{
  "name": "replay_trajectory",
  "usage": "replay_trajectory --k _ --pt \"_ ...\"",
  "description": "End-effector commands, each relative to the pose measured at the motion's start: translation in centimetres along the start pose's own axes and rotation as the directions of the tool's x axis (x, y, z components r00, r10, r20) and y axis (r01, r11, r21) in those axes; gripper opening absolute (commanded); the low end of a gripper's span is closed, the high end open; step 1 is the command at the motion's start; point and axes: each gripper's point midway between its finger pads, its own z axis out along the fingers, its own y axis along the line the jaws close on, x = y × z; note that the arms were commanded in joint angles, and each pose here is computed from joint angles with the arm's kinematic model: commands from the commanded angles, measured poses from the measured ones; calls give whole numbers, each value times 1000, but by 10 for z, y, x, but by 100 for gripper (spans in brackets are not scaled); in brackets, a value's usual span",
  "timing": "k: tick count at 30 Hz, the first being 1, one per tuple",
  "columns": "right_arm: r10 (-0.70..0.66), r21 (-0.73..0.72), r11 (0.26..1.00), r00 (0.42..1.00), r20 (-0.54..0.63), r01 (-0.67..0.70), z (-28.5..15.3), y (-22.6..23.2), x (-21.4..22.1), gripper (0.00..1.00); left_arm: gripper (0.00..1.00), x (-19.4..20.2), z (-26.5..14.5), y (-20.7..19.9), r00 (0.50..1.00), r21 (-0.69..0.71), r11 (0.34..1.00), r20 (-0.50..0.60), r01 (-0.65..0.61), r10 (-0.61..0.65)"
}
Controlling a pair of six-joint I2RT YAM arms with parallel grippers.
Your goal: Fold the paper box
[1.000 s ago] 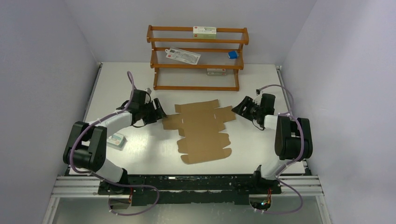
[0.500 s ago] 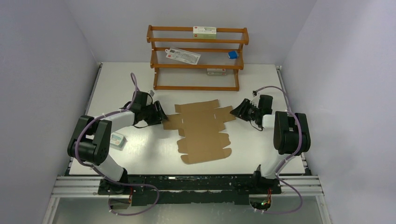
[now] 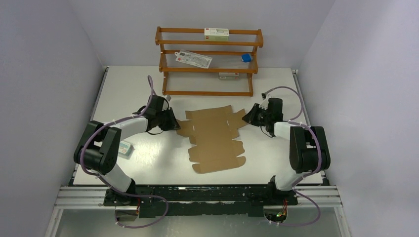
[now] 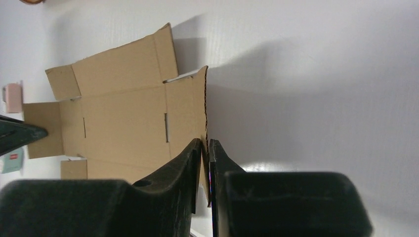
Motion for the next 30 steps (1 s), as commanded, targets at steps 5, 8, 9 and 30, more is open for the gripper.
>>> replay_trajectory --k 5,8,9,30 --pt "-213 174 962 977 1 209 -3 18 -3 16 18 -20 -8 -26 987 -106 984 61 -141 148" --pt "-274 226 936 962 -7 268 -3 27 -3 15 19 -23 -9 -35 979 -144 973 67 -179 190" --pt "-292 242 927 956 -11 286 -3 30 -4 15 19 -23 -9 -37 977 -157 969 66 -191 204" --pt "-533 630 560 816 -222 537 4 48 8 11 24 -20 7 -60 920 -349 860 -18 -372 391"
